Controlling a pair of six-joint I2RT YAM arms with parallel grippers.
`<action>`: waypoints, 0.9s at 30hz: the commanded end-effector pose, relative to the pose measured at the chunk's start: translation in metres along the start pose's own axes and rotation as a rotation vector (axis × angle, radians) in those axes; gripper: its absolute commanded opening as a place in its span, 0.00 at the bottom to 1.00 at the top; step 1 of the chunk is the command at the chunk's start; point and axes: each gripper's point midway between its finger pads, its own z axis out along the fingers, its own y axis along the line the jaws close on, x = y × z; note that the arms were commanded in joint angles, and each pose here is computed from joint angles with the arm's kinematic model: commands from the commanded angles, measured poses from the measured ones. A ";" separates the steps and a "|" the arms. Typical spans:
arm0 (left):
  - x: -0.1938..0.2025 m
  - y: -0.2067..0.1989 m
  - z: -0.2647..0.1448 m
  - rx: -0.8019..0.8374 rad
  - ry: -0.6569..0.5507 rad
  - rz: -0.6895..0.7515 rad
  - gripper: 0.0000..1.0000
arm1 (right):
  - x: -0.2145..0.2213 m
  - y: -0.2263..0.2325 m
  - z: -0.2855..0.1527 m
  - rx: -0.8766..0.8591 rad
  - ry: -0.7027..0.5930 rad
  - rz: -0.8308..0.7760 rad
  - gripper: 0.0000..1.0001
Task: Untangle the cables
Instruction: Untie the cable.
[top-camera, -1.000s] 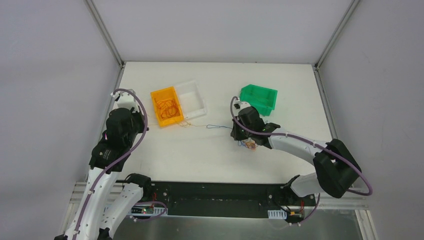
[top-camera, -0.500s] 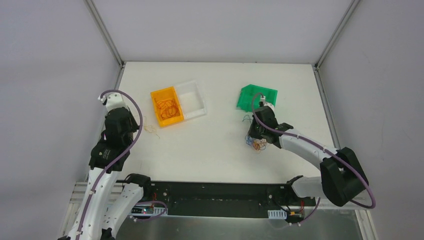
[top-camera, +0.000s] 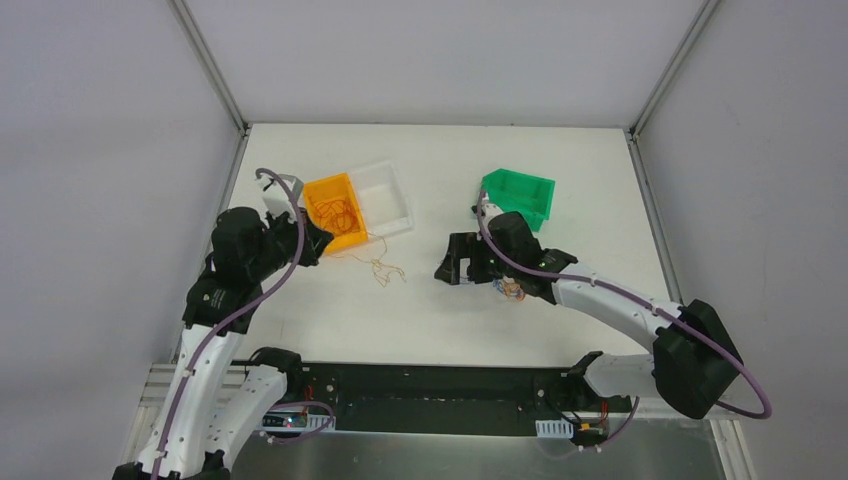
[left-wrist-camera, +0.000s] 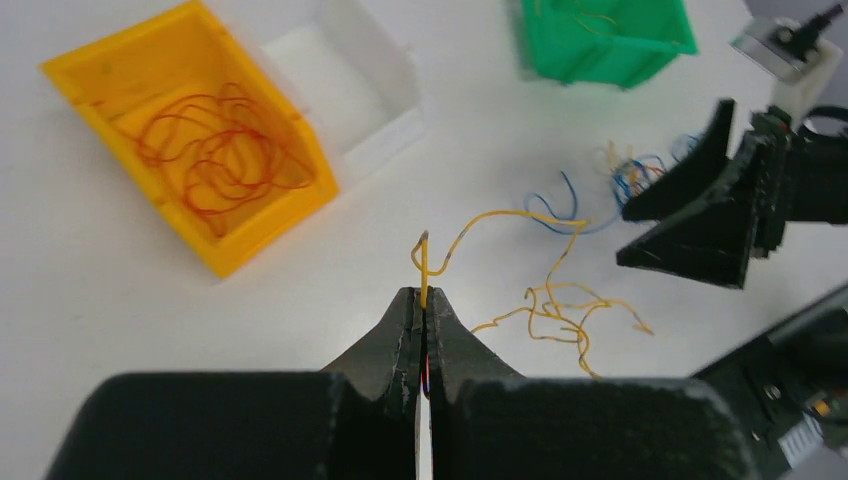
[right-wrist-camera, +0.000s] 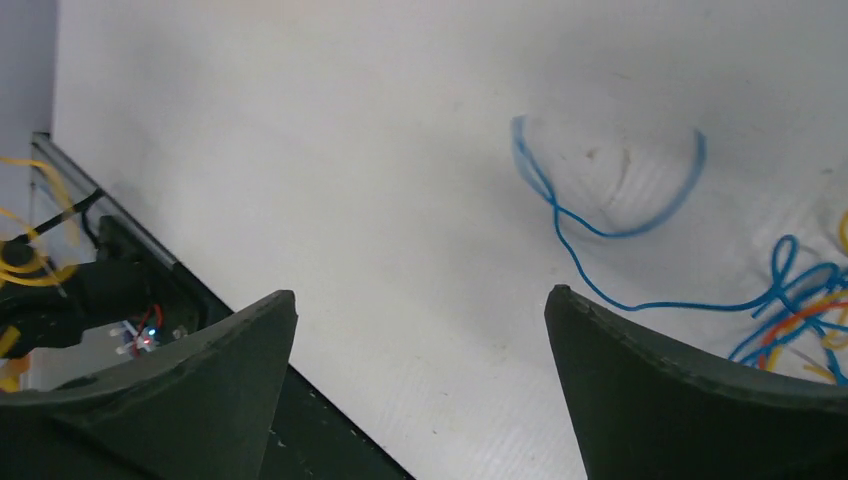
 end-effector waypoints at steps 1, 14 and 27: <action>0.001 -0.062 0.005 0.386 0.067 0.009 0.00 | -0.026 0.059 -0.022 -0.285 -0.096 -0.093 0.99; 0.007 -0.088 0.004 0.562 0.129 -0.036 0.00 | -0.052 0.137 -0.025 -0.509 -0.152 -0.253 0.99; 0.005 -0.072 0.011 0.452 0.096 -0.038 0.00 | -0.027 0.187 0.032 -0.281 -0.195 -0.392 0.99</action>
